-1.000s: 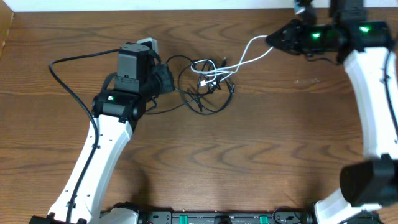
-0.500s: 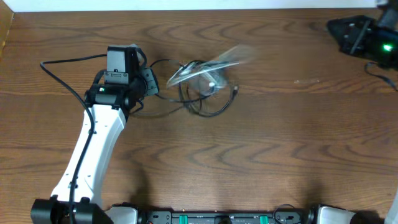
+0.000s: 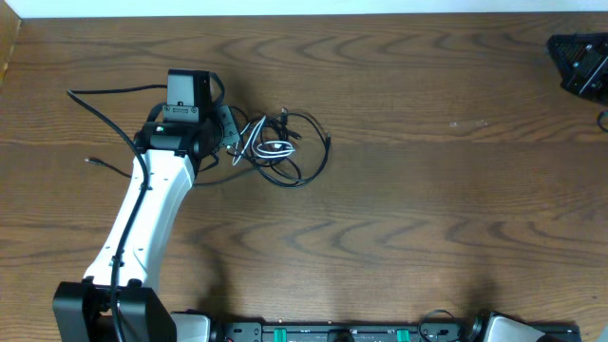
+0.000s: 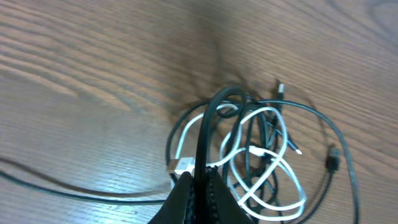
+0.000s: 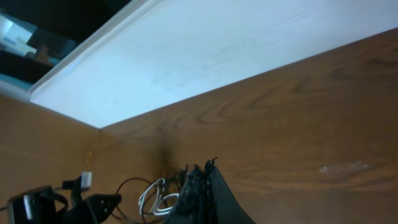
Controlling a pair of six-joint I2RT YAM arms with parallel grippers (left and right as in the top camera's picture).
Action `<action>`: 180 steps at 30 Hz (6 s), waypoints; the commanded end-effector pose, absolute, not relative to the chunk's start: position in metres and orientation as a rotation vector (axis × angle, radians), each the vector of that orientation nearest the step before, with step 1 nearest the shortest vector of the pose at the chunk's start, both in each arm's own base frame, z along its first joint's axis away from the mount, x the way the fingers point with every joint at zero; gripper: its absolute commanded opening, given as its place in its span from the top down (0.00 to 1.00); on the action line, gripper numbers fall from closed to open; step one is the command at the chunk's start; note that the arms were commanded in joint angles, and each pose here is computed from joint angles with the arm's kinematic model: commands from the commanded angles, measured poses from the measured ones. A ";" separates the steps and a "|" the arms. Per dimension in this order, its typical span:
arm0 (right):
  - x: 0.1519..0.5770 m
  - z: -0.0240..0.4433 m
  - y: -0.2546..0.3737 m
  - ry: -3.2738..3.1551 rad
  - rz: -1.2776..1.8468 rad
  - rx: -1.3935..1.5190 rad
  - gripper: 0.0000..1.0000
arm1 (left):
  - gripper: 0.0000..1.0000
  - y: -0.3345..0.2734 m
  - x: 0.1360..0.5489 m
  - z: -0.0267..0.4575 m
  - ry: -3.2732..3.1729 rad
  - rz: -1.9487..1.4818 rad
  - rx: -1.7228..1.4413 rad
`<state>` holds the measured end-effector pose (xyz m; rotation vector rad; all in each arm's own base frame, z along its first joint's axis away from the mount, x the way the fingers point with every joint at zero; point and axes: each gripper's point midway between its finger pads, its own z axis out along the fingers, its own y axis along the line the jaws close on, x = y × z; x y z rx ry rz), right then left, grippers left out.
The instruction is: Untangle cables
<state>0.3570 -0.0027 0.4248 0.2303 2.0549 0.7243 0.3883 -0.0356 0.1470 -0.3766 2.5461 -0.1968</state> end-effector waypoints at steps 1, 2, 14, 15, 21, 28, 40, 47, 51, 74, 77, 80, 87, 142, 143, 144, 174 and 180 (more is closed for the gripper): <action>0.360 0.420 0.009 2.079 0.754 0.169 0.99 | 0.93 -0.052 0.395 0.157 2.524 -0.332 -0.317; 0.362 0.413 0.018 2.107 0.774 0.142 0.96 | 0.92 -0.073 0.400 0.170 2.481 -0.479 -0.228; 0.383 0.365 0.109 2.275 0.934 -0.092 0.45 | 0.92 -0.149 0.390 0.328 1.995 -1.139 0.059; 0.384 0.361 0.116 2.290 0.946 -0.108 0.45 | 0.92 -0.151 0.387 0.336 1.976 -1.170 0.066; 0.391 0.336 0.154 2.350 0.999 -0.212 0.44 | 0.92 -0.163 0.377 0.369 1.889 -1.360 0.067; 0.404 0.315 0.192 2.364 1.047 -0.308 0.43 | 0.92 -0.165 0.376 0.378 1.895 -1.479 -0.047; 0.405 0.277 0.295 2.392 1.267 -0.424 0.44 | 0.92 -0.169 0.369 0.378 1.913 -1.540 -0.042; 0.392 0.274 0.327 2.385 1.307 -0.490 0.45 | 0.92 -0.170 0.369 0.376 1.922 -1.543 -0.046; 0.390 0.277 0.335 2.372 1.326 -0.488 0.46 | 0.92 -0.170 0.370 0.371 1.935 -1.546 -0.057; 0.374 0.228 0.344 2.637 1.254 -0.296 0.91 | 0.92 -0.167 0.375 0.369 1.926 -1.498 -0.052; 0.383 0.229 0.335 2.630 1.247 -0.265 0.99 | 0.92 -0.167 0.375 0.366 1.920 -1.449 0.007; 0.391 0.236 0.322 2.603 1.260 -0.253 0.99 | 0.92 -0.161 0.379 0.349 1.973 -1.377 -0.036; 0.407 0.272 0.269 2.483 1.261 -0.267 0.99 | 0.93 -0.114 0.386 0.267 2.242 -0.937 -0.308; 0.409 0.279 0.204 2.464 1.079 -0.313 0.52 | 0.92 -0.119 0.366 0.233 2.365 -0.858 0.064; 0.406 0.279 0.208 2.462 1.081 -0.333 0.51 | 0.92 -0.131 0.367 0.248 2.295 -0.955 0.133; 0.405 0.279 0.211 2.459 1.082 -0.351 0.50 | 0.92 -0.140 0.367 0.261 2.236 -1.023 0.187; 0.374 0.269 0.309 2.383 0.970 -0.682 0.55 | 0.93 -0.164 0.385 0.367 1.959 -1.670 -0.267; 0.383 0.265 0.323 2.343 0.921 -0.695 0.58 | 0.92 -0.165 0.383 0.367 1.977 -1.733 -0.336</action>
